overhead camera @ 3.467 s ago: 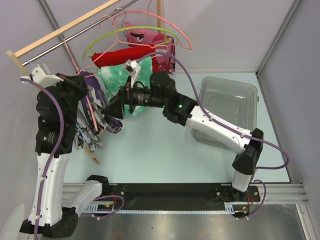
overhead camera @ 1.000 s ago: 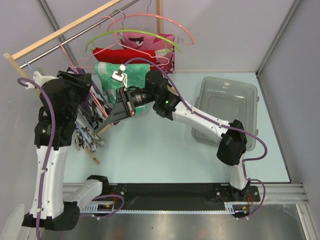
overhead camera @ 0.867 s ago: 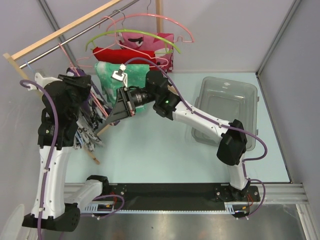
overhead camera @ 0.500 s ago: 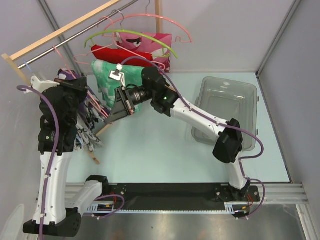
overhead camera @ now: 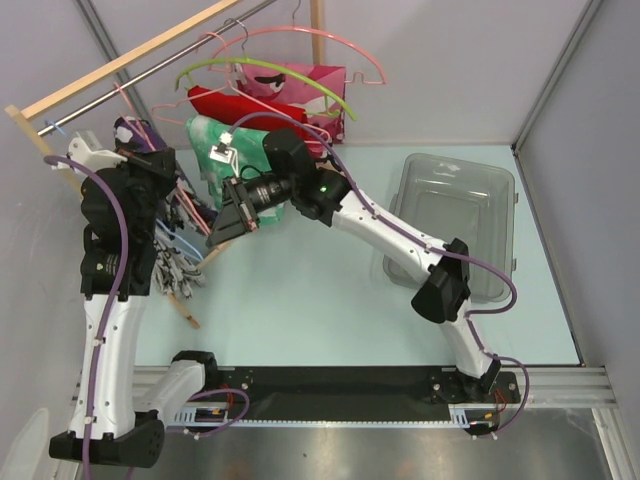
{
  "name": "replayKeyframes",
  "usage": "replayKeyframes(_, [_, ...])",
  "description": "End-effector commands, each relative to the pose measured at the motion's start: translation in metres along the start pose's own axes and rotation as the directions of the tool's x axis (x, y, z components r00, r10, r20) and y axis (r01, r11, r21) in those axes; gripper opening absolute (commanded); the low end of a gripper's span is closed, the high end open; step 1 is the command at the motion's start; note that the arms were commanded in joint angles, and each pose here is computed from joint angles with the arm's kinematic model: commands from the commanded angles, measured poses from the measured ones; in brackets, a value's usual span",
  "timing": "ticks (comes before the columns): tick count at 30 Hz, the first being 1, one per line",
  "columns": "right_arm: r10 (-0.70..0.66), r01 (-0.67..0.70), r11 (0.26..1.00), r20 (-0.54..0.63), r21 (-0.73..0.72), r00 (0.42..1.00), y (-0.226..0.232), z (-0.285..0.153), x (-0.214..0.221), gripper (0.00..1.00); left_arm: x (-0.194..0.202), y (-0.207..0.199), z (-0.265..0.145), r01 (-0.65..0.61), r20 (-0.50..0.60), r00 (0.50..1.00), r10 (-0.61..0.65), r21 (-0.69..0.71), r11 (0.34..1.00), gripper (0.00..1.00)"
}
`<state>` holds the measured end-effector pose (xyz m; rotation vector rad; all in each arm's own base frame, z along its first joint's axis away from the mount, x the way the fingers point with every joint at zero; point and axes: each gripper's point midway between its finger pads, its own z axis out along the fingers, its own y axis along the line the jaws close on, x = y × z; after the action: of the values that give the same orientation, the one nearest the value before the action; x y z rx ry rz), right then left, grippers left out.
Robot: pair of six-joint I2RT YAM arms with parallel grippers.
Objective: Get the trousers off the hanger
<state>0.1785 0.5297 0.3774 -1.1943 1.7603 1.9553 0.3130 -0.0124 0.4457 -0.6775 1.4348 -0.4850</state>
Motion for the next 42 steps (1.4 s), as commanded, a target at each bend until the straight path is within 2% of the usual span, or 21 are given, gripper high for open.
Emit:
replayKeyframes(1, [-0.196,0.145,0.959,0.199,0.242,0.960,-0.052,-0.011,-0.059,0.00,-0.037,-0.075,-0.043,-0.002,0.066,0.998,-0.021,0.327,0.945,0.00])
replayKeyframes(4, [-0.204,0.148,0.956,0.210,0.254,0.956,-0.057,-0.012,-0.064,0.00,-0.035,-0.085,-0.050,-0.005,0.045,0.999,-0.013,0.379,0.925,0.00])
replayKeyframes(19, [-0.219,0.156,0.944,0.199,0.290,0.955,-0.055,-0.016,-0.062,0.00,-0.019,-0.093,-0.077,0.026,-0.026,1.000,-0.016,0.467,0.884,0.00])
replayKeyframes(30, [-0.223,0.153,0.943,0.221,0.296,0.949,-0.057,-0.020,-0.073,0.00,-0.030,-0.116,-0.094,-0.066,0.035,0.998,0.055,0.569,0.820,0.00])
replayKeyframes(34, [-0.234,0.159,0.935,0.214,0.316,0.948,-0.047,-0.022,-0.071,0.00,-0.029,-0.120,-0.099,-0.074,0.033,0.997,0.067,0.594,0.801,0.00])
replayKeyframes(37, [-0.235,0.159,0.926,0.194,0.342,0.953,-0.041,-0.018,-0.061,0.00,-0.023,-0.128,-0.107,-0.065,0.004,0.997,0.081,0.642,0.764,0.00])
replayKeyframes(42, [-0.249,0.176,0.921,0.176,0.347,0.953,-0.007,-0.021,-0.043,0.00,-0.015,-0.138,-0.117,-0.028,-0.056,0.994,0.092,0.695,0.718,0.01])
